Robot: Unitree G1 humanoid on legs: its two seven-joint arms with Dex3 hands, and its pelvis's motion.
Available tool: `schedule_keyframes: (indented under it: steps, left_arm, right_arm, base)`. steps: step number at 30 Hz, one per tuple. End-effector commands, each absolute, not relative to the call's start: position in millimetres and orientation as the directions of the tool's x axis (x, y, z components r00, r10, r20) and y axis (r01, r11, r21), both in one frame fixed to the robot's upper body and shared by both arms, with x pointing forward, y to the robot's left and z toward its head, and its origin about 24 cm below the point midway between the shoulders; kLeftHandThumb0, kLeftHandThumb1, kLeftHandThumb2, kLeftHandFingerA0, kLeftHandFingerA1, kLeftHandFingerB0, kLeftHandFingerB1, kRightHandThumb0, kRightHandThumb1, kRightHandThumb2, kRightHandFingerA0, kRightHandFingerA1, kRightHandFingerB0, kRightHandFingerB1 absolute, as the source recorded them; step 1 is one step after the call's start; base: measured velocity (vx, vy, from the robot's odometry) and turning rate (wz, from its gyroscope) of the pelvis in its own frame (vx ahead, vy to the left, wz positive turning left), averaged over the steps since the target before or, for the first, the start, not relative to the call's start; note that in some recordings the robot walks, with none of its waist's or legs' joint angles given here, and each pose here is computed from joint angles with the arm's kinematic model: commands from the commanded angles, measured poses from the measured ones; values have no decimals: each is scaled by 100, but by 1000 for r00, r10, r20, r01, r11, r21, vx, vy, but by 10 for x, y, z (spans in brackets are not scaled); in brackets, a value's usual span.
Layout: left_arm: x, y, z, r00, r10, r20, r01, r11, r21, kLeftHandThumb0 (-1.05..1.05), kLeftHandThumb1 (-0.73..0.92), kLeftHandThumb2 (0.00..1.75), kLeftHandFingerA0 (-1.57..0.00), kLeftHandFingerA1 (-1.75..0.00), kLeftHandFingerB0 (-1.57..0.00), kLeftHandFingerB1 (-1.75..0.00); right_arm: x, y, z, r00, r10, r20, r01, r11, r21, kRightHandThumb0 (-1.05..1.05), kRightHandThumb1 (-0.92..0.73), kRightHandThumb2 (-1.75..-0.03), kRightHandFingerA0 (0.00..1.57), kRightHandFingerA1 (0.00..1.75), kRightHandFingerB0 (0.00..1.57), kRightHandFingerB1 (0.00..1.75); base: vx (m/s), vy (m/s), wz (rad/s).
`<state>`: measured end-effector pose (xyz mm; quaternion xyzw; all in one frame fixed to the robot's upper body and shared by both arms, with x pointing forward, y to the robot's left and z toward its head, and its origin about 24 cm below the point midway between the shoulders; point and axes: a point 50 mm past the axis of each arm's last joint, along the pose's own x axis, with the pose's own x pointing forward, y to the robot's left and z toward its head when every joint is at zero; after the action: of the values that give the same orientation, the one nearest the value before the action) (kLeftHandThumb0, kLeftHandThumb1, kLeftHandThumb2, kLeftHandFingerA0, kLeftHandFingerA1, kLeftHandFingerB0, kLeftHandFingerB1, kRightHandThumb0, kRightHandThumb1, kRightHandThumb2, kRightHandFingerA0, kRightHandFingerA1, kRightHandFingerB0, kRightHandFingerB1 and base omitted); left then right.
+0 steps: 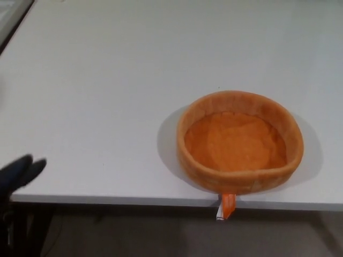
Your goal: A soft plate is kept in the center of the table close to the robot and the robot uses its left hand to pick up the plate, turns it upside down and places it back on the table
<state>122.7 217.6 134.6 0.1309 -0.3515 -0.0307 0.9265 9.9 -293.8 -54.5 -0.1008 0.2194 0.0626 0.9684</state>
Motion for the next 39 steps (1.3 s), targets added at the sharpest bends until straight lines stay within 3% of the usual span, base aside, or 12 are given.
schedule_keyframes:
  steps: [1, 2, 5, 6, 9, 10, 23, 24, 25, 28, 37, 39]
  left_arm:
    - [1501, 2091, 1518, 731, -219, 646, -14, 942, 335, -97, 74, 75, -40, -51, -35, -40]
    - [1550, 2058, 1548, 718, -229, 657, -15, 939, 343, -90, 65, 103, -38, -55, -35, -49]
    - [1682, 1987, 1645, 688, -251, 681, -25, 930, 368, -92, 84, 66, -46, -46, -40, -36]
    - [1733, 1956, 1676, 678, -260, 687, -27, 926, 377, -90, 65, 105, -40, -52, -36, -47]
    - [1876, 1848, 1761, 650, -300, 698, -15, 913, 407, -90, 65, 104, -40, -51, -36, -47]
    - [1938, 1767, 1807, 632, -330, 701, 15, 910, 415, -89, 80, 65, -43, -43, -40, -35]
    - [2293, 1366, 2021, 562, -556, 612, 40, 758, 651, -88, 78, 65, -35, -44, -38, -33]
    - [2341, 1331, 2018, 567, -585, 581, 36, 721, 692, -90, 77, 64, -33, -45, -36, -33]
    - [2375, 1306, 2020, 564, -602, 565, 25, 696, 717, -90, 77, 65, -35, -44, -37, -32]
    - [2462, 1249, 2031, 567, -635, 525, 2, 638, 770, -90, 78, 65, -34, -43, -36, -32]
    - [2751, 979, 1973, 584, -708, 398, -24, 475, 880, -91, 75, 64, -35, -42, -34, -33]
    - [2833, 887, 1917, 587, -721, 368, -26, 438, 899, -92, 75, 64, -35, -41, -35, -33]
  right_arm:
    - [65, -2944, -526, 906, 77, -416, -157, 974, -163, -66, -62, -95, 53, 54, 32, 48]
    - [62, -2944, -530, 906, 76, -416, -156, 975, -160, -64, -76, -64, 61, 38, 38, 33]
    - [119, -2949, -530, 909, 75, -410, -161, 971, -178, -66, -77, -64, 61, 38, 37, 34]
    - [138, -2949, -526, 911, 76, -405, -162, 970, -182, -65, -77, -64, 60, 38, 37, 33]
    - [165, -2943, -513, 915, 85, -394, -158, 975, -156, -64, -76, -64, 60, 38, 38, 34]
    - [166, -2936, -486, 915, 82, -394, -161, 972, -172, -67, -62, -96, 52, 54, 32, 49]
    - [177, -2929, -477, 909, 88, -407, -168, 972, -165, -67, -76, -64, 59, 38, 37, 33]
    - [177, -2933, -477, 909, 83, -408, -160, 974, -158, -68, -61, -95, 51, 54, 33, 49]
    - [180, -2932, -467, 911, 84, -405, -161, 974, -161, -65, -76, -64, 60, 39, 38, 35]
    - [201, -2934, -457, 915, 86, -395, -167, 970, -175, -67, -76, -64, 60, 38, 37, 34]
    - [212, -2955, -541, 919, 73, -388, -161, 967, -199, -68, -64, -97, 52, 55, 30, 48]
    - [212, -2943, -551, 919, 86, -384, -163, 972, -171, -63, -78, -65, 59, 38, 35, 33]
  base:
    - [0, 0, 0]
    - [0, 0, 0]
    - [0, 0, 0]
    - [0, 0, 0]
    - [0, 0, 0]
    - [0, 0, 0]
    - [0, 0, 0]
    - [0, 0, 0]
    - [0, 0, 0]
    - [0, 0, 0]
    - [0, 0, 0]
    - [0, 0, 0]
